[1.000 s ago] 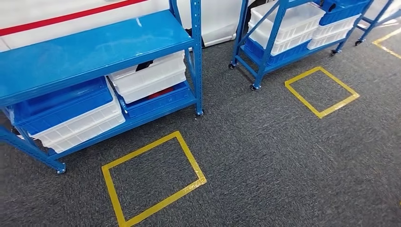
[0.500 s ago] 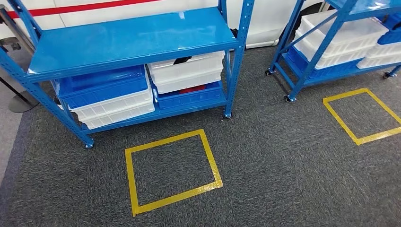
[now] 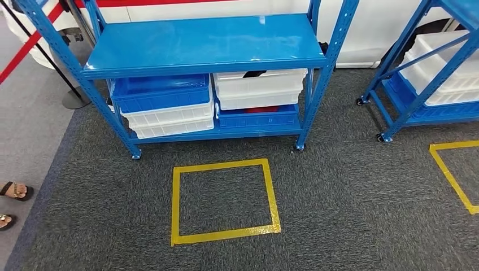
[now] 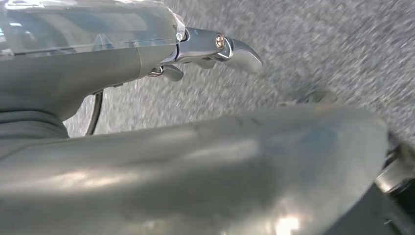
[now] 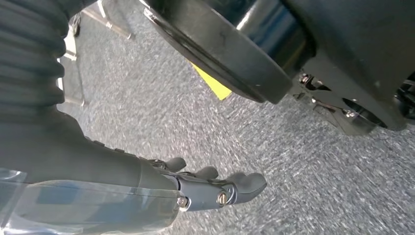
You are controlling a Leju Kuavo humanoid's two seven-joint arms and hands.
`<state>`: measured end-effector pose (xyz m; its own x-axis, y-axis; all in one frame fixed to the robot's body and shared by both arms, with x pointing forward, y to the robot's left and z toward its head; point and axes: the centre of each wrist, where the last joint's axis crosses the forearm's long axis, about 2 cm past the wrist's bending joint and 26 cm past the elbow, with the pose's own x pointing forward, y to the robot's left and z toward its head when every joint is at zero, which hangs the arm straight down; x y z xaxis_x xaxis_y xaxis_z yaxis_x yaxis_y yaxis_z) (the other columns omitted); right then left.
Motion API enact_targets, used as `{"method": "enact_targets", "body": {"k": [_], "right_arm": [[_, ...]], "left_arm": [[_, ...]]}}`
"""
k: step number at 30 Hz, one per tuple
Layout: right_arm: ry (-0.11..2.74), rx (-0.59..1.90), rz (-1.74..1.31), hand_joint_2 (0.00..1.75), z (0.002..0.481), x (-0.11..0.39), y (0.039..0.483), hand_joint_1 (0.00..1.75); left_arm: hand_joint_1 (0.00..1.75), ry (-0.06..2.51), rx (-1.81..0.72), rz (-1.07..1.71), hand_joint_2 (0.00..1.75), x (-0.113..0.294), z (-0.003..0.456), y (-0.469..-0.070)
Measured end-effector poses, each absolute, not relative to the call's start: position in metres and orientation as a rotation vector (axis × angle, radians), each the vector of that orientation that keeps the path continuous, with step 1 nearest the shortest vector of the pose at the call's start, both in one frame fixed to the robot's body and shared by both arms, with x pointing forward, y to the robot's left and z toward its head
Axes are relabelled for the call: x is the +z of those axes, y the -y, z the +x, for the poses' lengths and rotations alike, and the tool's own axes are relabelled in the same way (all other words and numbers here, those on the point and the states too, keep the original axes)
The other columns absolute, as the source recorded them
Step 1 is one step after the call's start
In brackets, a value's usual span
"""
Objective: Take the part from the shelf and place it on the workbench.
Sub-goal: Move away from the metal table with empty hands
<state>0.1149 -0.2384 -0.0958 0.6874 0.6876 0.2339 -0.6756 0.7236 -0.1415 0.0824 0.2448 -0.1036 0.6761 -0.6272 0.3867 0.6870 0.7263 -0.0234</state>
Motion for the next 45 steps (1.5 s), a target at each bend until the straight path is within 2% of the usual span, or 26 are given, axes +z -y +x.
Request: {"method": "enact_targets", "body": {"k": [16,20,45], "right_arm": [[0.269,0.756,-0.044,1.75,0.11,-0.097,0.241,0.0],[0.275,0.742,-0.038,0.0,0.111,-0.097,0.244,0.0],[0.186,0.795,0.014,0.0,0.083,-0.103,0.24,0.0]], "left_arm": [[0.0,0.367,-0.741,-0.176,0.0,-0.102,0.091,-0.244],[0.0,0.375,-0.743,-0.182,0.0,-0.1,0.097,-0.241],[0.0,0.37,-0.75,-0.191,0.0,-0.099,0.1,-0.238]]}}
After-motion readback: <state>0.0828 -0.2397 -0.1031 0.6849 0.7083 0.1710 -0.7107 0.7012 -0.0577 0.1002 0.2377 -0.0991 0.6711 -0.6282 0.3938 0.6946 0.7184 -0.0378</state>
